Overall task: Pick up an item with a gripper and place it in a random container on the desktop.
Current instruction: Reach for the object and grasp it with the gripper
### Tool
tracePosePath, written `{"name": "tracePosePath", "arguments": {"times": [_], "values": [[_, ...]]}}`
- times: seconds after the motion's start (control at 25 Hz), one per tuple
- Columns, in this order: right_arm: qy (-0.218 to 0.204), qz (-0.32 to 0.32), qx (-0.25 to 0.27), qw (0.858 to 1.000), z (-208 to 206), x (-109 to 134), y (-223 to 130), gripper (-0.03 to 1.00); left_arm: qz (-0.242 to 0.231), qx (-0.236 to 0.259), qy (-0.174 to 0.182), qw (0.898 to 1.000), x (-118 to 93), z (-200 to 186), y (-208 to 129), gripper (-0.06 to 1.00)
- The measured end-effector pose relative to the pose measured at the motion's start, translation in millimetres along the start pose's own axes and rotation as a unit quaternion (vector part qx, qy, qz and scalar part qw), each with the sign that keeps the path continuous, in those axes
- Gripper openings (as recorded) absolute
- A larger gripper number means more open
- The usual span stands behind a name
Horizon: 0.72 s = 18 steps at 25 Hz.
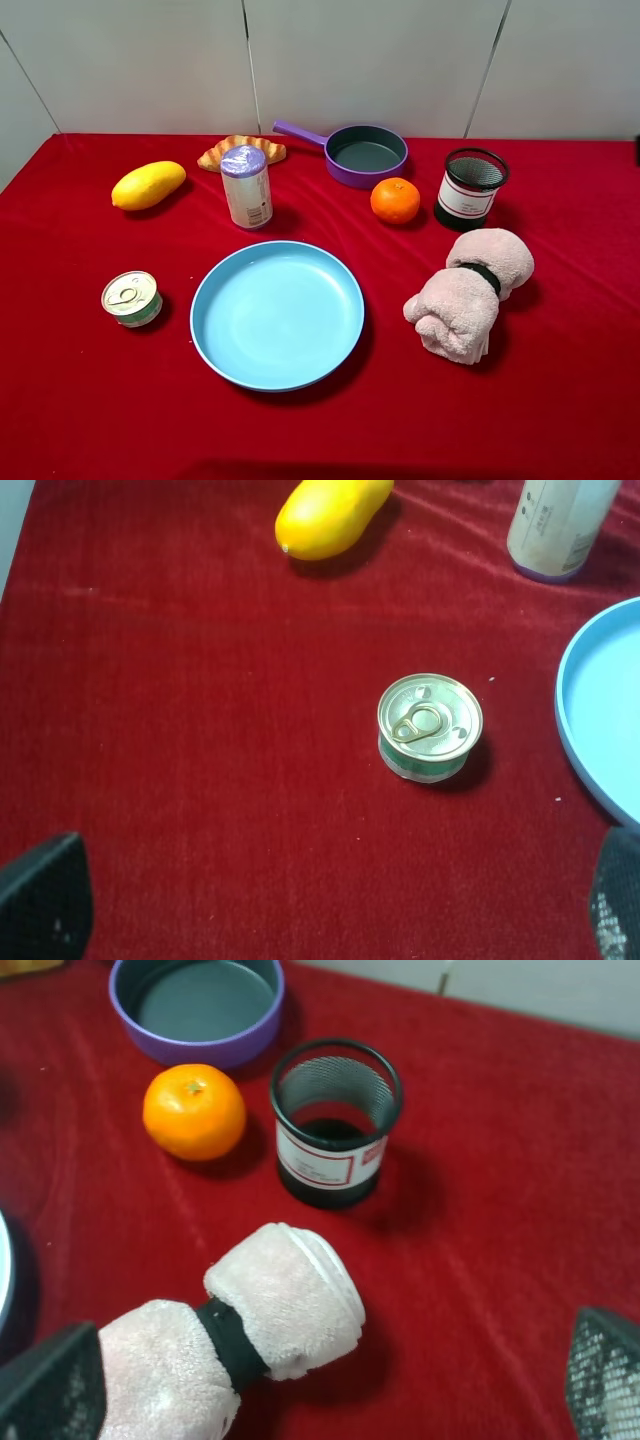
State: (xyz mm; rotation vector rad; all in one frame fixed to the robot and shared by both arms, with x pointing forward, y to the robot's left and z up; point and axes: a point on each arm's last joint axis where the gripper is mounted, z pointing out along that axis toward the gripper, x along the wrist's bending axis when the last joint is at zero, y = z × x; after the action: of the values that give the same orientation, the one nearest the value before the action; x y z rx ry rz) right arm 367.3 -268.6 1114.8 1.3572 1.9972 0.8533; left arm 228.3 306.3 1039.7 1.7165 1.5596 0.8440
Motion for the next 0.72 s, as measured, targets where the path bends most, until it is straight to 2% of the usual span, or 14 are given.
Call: {"name": "tracePosePath", "arguments": {"times": [0.4,0.72], "values": [[0.054,-0.052,0.031,0.997,42,20,36,0.69,0.0,0.0,0.0,1.0,0,0,0,1.0],[0.077,-0.08,0.058,0.992,74,36,55,0.69,0.0,0.0,0.0,1.0,0,0,0,1.0]]}}
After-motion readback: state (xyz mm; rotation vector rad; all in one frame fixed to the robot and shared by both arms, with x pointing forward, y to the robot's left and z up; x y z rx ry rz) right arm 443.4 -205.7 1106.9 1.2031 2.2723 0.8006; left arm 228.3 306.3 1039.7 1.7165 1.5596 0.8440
